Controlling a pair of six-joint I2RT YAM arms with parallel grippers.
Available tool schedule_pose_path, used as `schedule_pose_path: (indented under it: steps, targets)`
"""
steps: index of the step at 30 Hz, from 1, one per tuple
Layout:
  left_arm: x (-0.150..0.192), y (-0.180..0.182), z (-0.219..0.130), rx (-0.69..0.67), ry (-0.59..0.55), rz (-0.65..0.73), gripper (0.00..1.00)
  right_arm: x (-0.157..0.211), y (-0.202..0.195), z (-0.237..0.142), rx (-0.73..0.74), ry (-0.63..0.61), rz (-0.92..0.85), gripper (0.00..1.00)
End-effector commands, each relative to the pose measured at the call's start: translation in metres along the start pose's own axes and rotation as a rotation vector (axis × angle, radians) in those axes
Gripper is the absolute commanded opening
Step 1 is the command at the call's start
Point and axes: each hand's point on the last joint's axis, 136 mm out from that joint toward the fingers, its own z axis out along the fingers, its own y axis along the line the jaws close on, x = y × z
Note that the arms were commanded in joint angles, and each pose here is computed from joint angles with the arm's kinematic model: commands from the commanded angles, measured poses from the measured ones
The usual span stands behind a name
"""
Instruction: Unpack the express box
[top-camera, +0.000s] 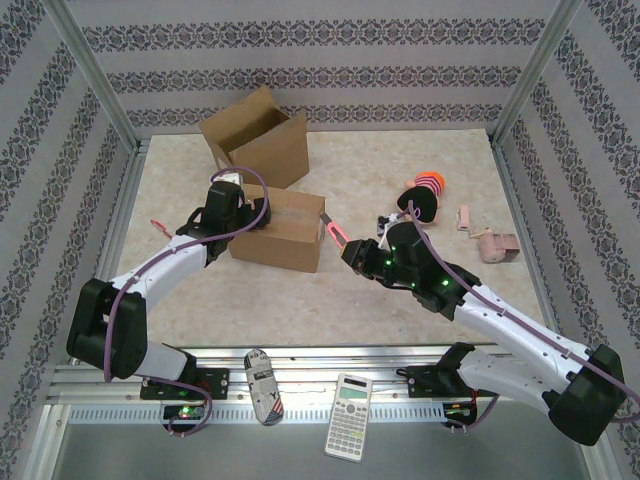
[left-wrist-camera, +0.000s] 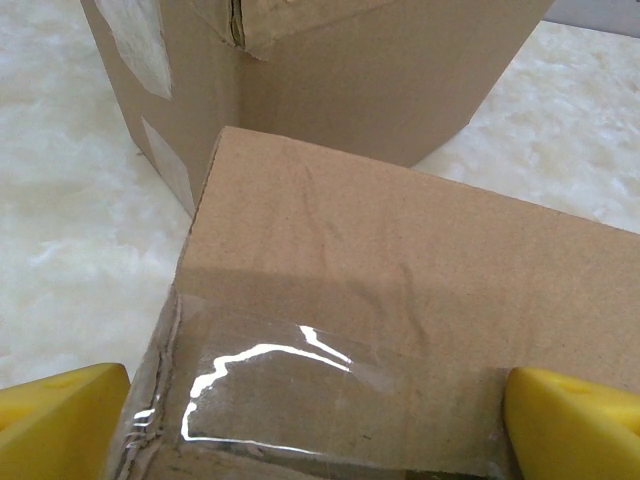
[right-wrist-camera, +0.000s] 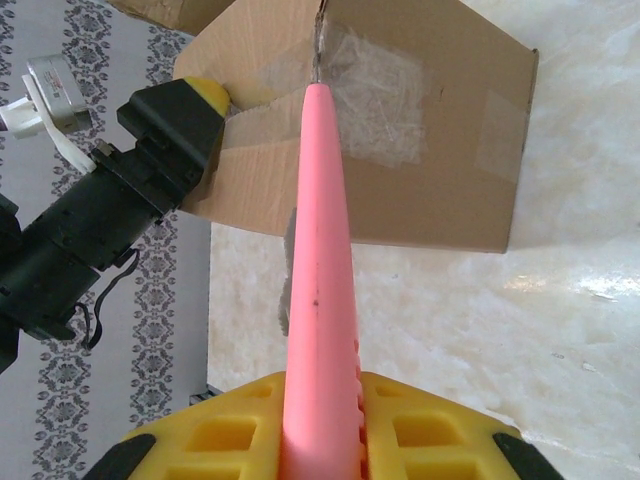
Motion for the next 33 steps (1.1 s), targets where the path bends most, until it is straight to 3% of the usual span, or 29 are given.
schedule_pose_path:
  steps: [1,33]
  targets:
    - [0.122,0.051,0.009,-0.176,0.411,0.095,0.95,0.026,-0.005,-0.001,0.015,0.11,0.004,0.0]
    - [0.123,0.051,0.009,-0.177,0.418,0.096,0.95,0.054,-0.012,-0.002,0.056,0.169,-0.013,0.0]
